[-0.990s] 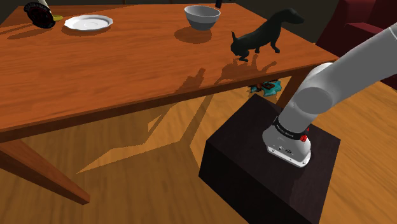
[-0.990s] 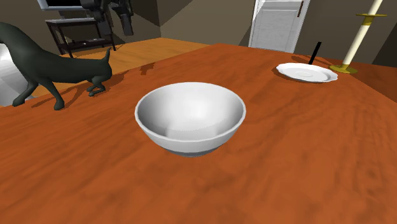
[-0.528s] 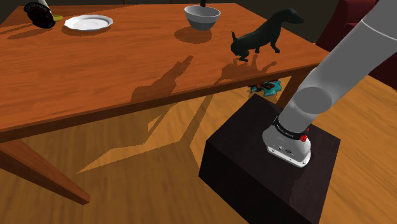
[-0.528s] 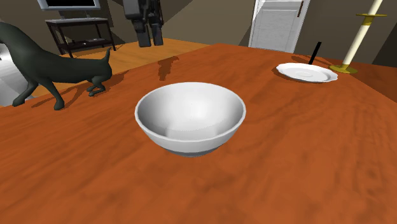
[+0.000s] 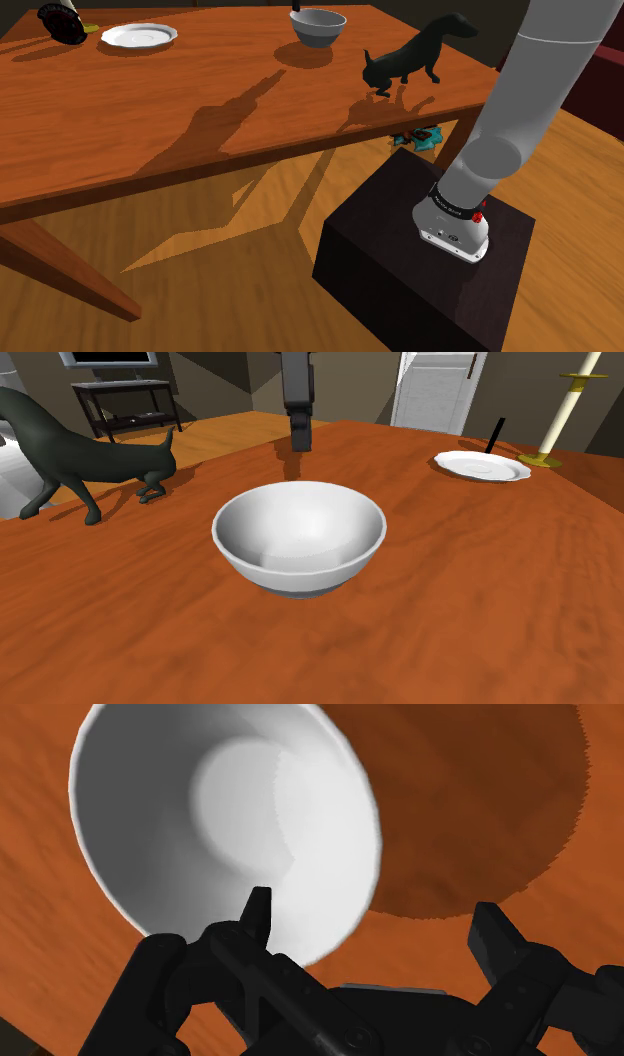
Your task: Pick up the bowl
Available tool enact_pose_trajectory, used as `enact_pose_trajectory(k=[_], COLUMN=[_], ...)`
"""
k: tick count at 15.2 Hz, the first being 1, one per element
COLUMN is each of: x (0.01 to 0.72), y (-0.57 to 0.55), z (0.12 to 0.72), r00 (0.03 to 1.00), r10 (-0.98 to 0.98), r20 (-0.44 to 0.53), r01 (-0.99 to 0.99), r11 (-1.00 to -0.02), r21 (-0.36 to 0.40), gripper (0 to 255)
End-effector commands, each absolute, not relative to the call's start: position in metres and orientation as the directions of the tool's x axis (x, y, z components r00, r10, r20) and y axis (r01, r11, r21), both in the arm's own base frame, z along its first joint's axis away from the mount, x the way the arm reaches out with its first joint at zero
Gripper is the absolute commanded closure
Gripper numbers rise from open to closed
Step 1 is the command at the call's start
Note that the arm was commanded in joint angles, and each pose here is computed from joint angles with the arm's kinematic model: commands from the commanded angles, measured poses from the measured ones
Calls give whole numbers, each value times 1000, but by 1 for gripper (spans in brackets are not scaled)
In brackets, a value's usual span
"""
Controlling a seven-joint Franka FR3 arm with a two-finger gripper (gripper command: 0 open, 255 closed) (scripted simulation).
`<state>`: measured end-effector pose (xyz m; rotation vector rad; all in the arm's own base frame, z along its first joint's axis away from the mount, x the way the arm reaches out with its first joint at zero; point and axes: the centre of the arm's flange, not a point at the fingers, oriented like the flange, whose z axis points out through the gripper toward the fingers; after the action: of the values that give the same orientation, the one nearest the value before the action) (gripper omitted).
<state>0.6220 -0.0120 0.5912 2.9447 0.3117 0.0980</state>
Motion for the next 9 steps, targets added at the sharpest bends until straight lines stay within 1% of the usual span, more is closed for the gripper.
enact_pose_trajectory(k=[1,8,9], x=[630,630,630], y=[-13,-13,-13], z=[581,552,553], r00=[975,975,975], r10=[216,216,216], r20=[45,45,45], r01=[204,204,204], r11=[-961,-961,-961], r21=[185,185,185], gripper=[0,0,255])
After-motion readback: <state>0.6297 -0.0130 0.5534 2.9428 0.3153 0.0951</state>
